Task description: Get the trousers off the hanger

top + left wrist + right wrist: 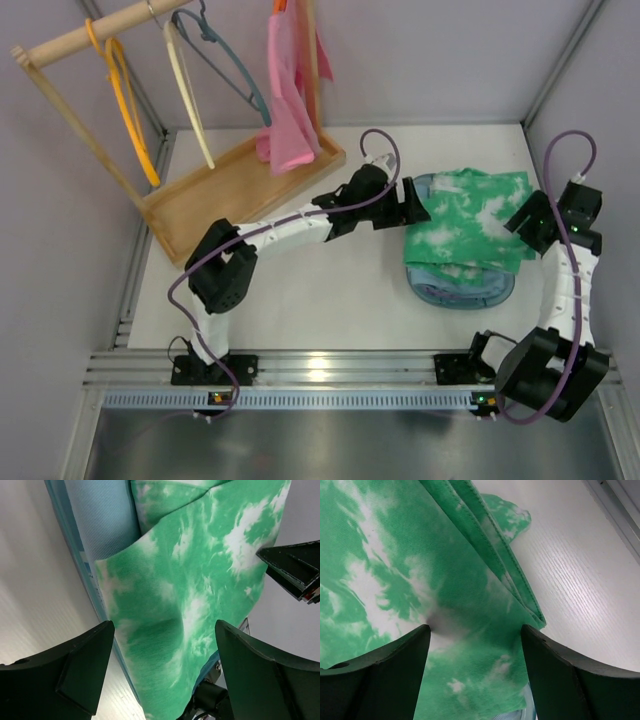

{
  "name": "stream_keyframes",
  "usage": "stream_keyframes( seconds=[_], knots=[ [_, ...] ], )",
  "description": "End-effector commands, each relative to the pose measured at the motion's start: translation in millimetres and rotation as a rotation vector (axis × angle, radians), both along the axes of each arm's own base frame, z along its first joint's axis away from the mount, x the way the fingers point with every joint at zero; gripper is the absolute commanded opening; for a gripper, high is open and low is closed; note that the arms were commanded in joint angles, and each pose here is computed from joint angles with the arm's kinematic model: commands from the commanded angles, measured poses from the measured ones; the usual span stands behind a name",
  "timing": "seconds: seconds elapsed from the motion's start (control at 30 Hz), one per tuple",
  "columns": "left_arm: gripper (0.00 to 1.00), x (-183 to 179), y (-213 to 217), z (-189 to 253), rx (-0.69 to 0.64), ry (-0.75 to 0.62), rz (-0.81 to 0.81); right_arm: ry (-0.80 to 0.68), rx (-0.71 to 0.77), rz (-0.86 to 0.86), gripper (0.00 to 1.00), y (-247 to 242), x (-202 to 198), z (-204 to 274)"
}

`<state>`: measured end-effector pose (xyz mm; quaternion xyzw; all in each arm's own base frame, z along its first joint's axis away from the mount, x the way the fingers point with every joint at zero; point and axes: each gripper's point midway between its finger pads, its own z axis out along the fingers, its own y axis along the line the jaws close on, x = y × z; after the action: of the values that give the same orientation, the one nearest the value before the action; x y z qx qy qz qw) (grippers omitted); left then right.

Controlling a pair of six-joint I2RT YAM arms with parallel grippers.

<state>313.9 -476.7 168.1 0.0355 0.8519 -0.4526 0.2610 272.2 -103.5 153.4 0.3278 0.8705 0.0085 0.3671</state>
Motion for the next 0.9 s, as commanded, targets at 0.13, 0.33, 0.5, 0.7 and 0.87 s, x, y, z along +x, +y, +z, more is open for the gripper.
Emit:
stream_keyframes(
  seconds=[0.13, 0.33, 0.5, 0.7, 0.87],
  knots=[
    [0.88, 8, 8, 45, 0.002, -0.118, 0.02, -0.089, -0.062, -0.017, 0.72, -8, 10, 59],
    [0.88, 12, 6, 30, 0.039, -0.106, 0.014, -0.094, -0.107, 0.013, 0.66, -5, 18, 74],
    [0.87, 12, -11, 21, 0.014, -0.056, -0.029, -0.08, -0.106, 0.04, 0.6, -5, 24, 58],
    [0.84, 13, -27, 16, -0.015, -0.016, -0.057, -0.056, -0.081, 0.07, 0.53, -1, 28, 43],
    [0.82, 12, -36, 5, -0.027, 0.031, -0.067, -0.069, -0.089, 0.091, 0.4, 0, 33, 51]
  ],
)
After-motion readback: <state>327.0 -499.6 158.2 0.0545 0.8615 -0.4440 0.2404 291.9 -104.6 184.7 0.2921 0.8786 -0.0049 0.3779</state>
